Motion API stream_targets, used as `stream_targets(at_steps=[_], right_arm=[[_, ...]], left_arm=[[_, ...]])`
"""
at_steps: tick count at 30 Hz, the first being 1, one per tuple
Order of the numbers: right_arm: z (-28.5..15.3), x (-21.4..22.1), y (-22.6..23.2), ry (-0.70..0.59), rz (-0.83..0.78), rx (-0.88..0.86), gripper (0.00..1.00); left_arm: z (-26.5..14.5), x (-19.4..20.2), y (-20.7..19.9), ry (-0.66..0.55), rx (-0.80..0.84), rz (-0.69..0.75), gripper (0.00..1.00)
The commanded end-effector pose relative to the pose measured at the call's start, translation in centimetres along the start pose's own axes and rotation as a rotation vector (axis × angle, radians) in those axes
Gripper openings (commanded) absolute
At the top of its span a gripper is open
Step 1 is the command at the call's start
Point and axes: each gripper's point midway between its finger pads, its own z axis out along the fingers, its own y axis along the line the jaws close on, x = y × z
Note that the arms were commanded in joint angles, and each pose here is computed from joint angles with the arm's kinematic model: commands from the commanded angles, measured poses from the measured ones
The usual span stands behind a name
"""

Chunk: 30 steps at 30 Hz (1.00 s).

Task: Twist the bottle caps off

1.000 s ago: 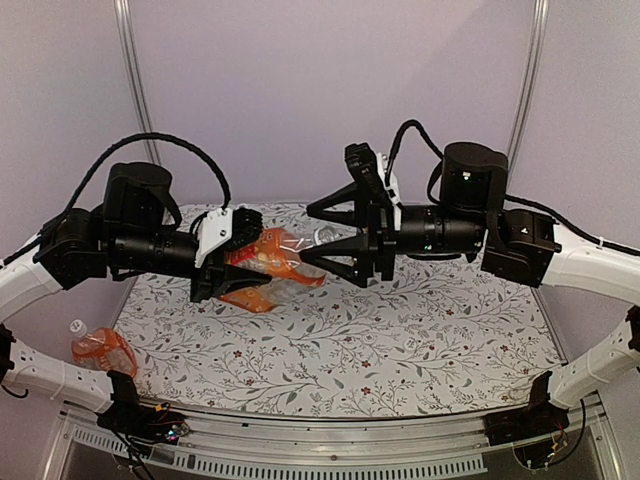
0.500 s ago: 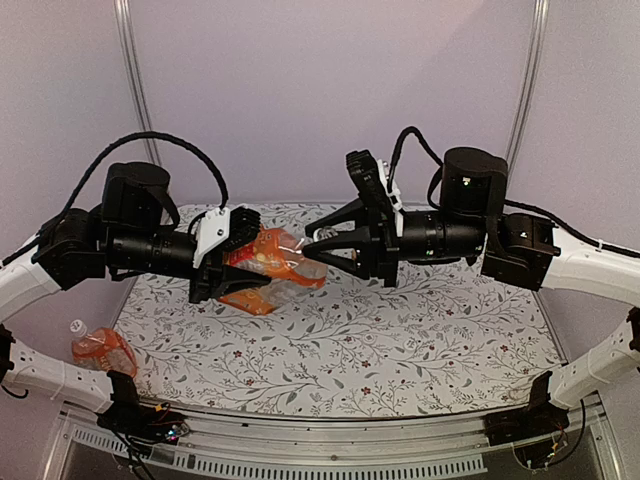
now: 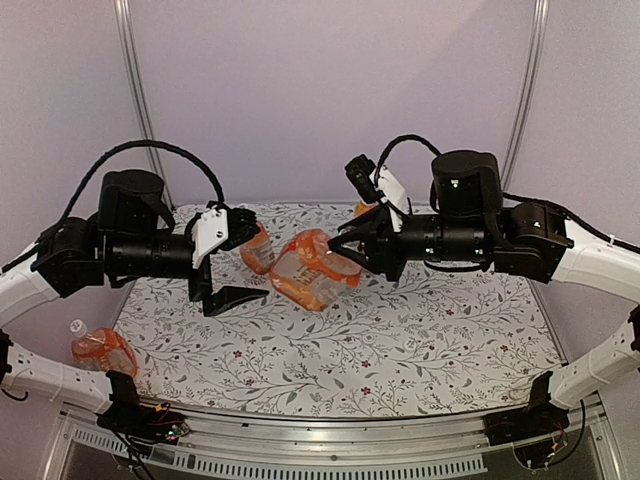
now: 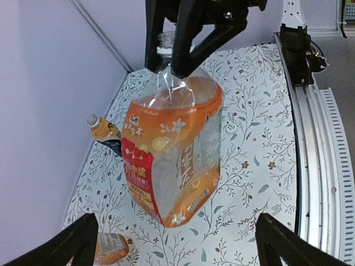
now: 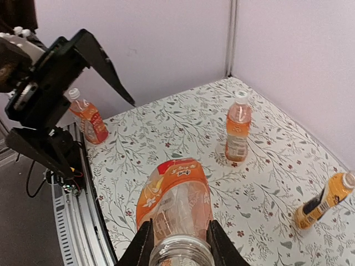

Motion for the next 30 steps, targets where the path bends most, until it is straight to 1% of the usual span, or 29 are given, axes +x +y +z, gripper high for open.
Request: stream_targets(at_steps=[1, 3, 5, 7, 10, 14, 18, 24, 30], right_arm=[[-5.2, 3.4, -9.2, 0.18, 0.145, 0.49, 0.0], [-7.8, 5.3, -13.7, 0.221, 0.249, 0.682, 0.0], [-9.7, 7.0, -17.1, 0.24, 0.345, 0.809, 0.0], [-11.1, 8.0, -20.1, 0.231, 0.427, 0.901, 0.0], [-11.2, 9.0, -24.2, 0.247, 0.484, 0.984, 0.0], [-9.1, 9.9, -28.4, 0.27, 0.51, 1.022, 0.0], [-7.0, 12.0, -32.2, 0.32, 0.541, 1.073, 0.0], [-5.1, 13.8, -35.2, 0.348, 0.571, 1.116, 0.0], [-3.6, 17.0, -37.1, 0.378, 0.649, 1.114, 0.0]], left_arm=[[-0.2, 0.8, 1.8, 0.009, -0.11, 0.02, 0.99], [-0.1, 0.9, 1.8, 0.006, -0.12, 0.03, 1.0], [-0.1, 1.3, 2.3, 0.017, -0.151, 0.037, 0.99], [-0.1, 1.5, 2.4, 0.021, -0.162, 0.041, 1.0], [-0.1, 1.6, 2.5, 0.026, -0.168, 0.044, 1.0], [-0.2, 1.9, 2.7, 0.033, -0.178, 0.044, 1.0], [-0.2, 2.3, 2.7, 0.041, -0.18, 0.045, 1.0], [-0.2, 2.4, 2.7, 0.043, -0.18, 0.054, 1.0], [-0.3, 2.4, 2.6, 0.04, -0.179, 0.059, 0.99]])
